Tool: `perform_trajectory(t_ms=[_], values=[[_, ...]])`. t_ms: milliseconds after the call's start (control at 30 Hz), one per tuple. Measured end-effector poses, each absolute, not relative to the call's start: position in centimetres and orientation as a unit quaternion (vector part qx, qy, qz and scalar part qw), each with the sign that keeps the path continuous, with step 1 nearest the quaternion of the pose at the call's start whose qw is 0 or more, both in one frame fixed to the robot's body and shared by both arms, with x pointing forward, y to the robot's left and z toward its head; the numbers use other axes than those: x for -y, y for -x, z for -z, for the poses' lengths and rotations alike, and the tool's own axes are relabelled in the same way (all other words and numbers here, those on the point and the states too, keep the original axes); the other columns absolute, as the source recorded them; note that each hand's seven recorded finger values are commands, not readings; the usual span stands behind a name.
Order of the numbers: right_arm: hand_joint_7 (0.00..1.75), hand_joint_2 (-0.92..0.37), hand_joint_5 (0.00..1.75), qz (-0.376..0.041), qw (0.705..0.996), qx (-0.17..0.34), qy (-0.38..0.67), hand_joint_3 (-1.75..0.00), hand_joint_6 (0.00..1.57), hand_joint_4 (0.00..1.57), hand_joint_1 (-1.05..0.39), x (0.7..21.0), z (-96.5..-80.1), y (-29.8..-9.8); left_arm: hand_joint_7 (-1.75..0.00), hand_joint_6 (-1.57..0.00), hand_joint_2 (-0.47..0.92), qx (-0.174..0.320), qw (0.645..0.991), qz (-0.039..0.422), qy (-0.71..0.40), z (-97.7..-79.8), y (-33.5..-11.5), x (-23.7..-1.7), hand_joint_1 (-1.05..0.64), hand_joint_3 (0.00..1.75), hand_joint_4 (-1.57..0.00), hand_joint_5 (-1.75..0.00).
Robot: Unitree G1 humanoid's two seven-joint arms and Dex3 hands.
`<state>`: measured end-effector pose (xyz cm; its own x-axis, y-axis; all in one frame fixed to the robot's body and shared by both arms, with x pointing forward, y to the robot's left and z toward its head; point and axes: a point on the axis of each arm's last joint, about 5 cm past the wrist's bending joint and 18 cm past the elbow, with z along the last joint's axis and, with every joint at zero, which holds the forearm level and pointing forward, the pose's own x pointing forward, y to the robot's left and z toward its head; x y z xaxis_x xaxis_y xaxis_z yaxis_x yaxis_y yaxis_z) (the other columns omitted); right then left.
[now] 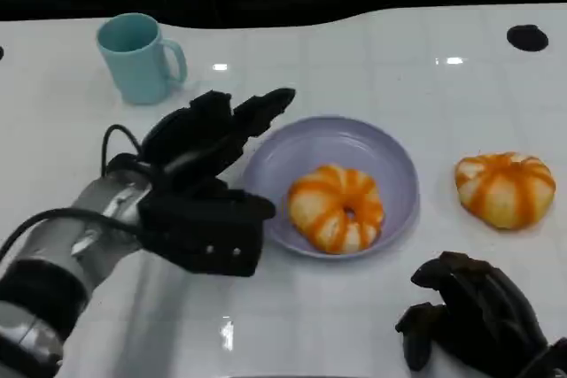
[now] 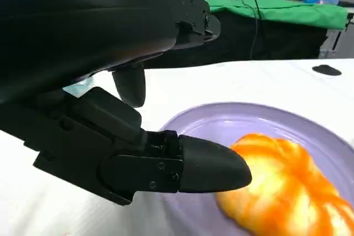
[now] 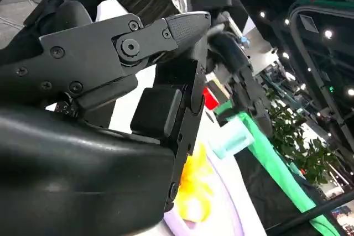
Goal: Grasp the bread from the table and place it into the plate.
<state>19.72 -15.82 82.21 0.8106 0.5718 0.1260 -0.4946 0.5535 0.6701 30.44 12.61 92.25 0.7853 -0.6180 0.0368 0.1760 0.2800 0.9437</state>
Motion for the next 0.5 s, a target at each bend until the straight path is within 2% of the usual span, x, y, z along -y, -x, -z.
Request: perform_trajectory(t_ms=[233,333,500], values=[[0.33,-0.92,0.78,-0.305,0.88,-0.05,-0.362,0.0,1.57,1.52,-0.73,15.9,-82.4,-19.6,0.0,0.0,0.92,0.198,0.77,0.235,-0.56,-92.5,-28.3,-15.5,-1.05,0.56,0.0,-1.74],[0.3,-0.91,0.77,-0.306,0.879,-0.049,-0.363,0.0,1.57,1.5,-0.72,15.9,-82.4,-19.5,0.0,0.0,0.92,0.193,0.771,0.234,-0.56,-92.6,-27.3,-16.2,-1.05,0.52,0.0,-1.62],[0.3,-0.9,0.77,-0.305,0.875,-0.056,-0.373,0.0,1.57,1.51,-0.73,15.9,-82.3,-19.3,0.0,0.0,0.92,0.184,0.773,0.23,-0.561,-92.5,-26.2,-17.0,-1.05,0.51,0.0,-1.58]])
